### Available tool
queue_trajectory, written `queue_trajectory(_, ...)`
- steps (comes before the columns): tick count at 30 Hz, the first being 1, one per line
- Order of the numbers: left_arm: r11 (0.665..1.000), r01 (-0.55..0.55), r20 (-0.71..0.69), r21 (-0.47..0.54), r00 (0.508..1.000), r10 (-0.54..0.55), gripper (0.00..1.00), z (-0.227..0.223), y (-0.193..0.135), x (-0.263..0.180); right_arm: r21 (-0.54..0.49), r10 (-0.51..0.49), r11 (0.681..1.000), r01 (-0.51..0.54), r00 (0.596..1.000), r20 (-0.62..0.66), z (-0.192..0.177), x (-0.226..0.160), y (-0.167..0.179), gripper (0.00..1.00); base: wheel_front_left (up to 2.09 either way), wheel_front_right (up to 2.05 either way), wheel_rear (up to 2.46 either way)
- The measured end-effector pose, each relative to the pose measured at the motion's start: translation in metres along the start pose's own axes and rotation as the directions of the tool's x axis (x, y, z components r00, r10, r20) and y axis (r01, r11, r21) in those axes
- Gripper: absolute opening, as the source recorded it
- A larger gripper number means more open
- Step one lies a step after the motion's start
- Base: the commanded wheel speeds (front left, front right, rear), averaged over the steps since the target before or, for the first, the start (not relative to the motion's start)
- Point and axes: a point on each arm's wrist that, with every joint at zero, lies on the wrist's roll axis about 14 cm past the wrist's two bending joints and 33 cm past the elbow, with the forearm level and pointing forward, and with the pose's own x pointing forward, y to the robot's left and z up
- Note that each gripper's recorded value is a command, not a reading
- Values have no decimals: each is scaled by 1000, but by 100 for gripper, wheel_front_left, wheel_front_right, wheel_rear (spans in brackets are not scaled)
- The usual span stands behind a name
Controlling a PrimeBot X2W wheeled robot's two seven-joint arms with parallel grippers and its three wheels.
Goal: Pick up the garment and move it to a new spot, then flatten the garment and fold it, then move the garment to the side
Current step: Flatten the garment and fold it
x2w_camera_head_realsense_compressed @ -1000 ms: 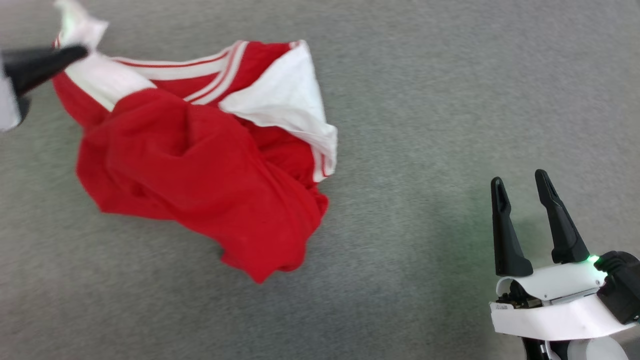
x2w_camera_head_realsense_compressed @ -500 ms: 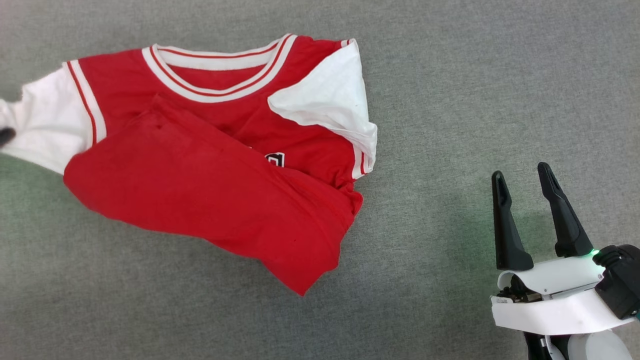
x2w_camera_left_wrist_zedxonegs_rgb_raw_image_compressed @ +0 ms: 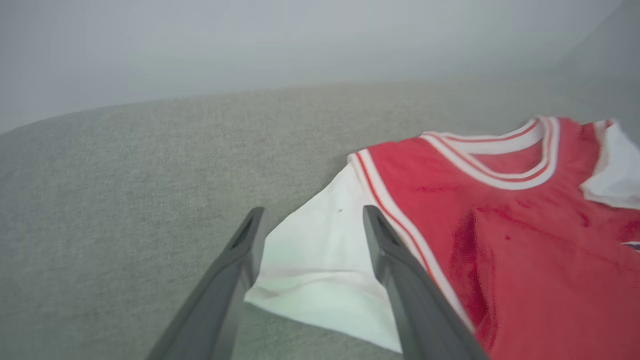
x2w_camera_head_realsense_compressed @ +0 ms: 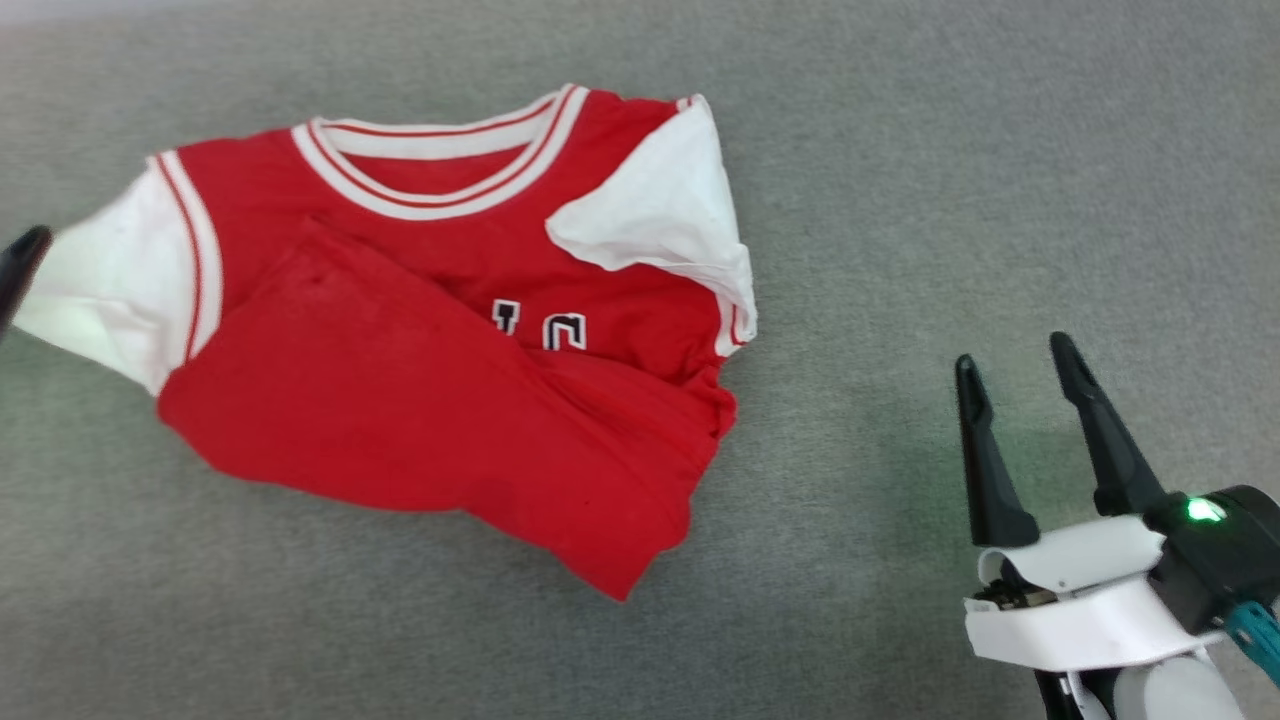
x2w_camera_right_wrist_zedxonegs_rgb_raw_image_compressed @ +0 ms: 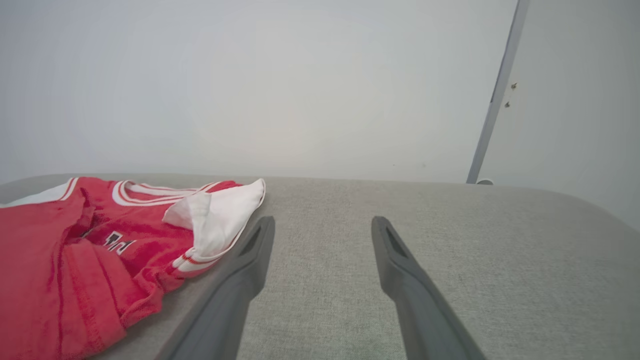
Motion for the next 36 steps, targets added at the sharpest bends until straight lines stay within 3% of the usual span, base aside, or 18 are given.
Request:
queue_trajectory(11, 994, 31, 313, -100, 950, 2, 100, 22, -20, -61, -93, 197, 971, -218, 960, -197, -4, 43, 67, 100, 0, 0, 0)
queue_trajectory(14, 998, -13, 336, -60, 941, 33, 100, 3, -18, -81, -132, 238, 950, -282, 931, -276, -5, 56, 88, 100, 0, 0, 0)
queue_trajectory(20, 992, -110, 426, -59, 896, 124, 100, -25, -19, -127, -186, 294, 882, -433, 814, -500, -20, 73, 122, 100, 0, 0, 0)
queue_trajectory(24, 983, -164, 468, -82, 864, 184, 100, -38, -22, -157, -172, 280, 848, -502, 698, -659, -31, 76, 126, 100, 0, 0, 0)
queue_trajectory(26, 977, -186, 475, -108, 853, 215, 100, -45, -22, -170, -185, 246, 838, -512, 660, -710, -31, 80, 119, 100, 0, 0, 0)
queue_trajectory(36, 957, -239, 479, -162, 829, 289, 100, -54, -13, -192, -185, 188, 800, -571, 531, -826, -43, 83, 111, 100, 0, 0, 0)
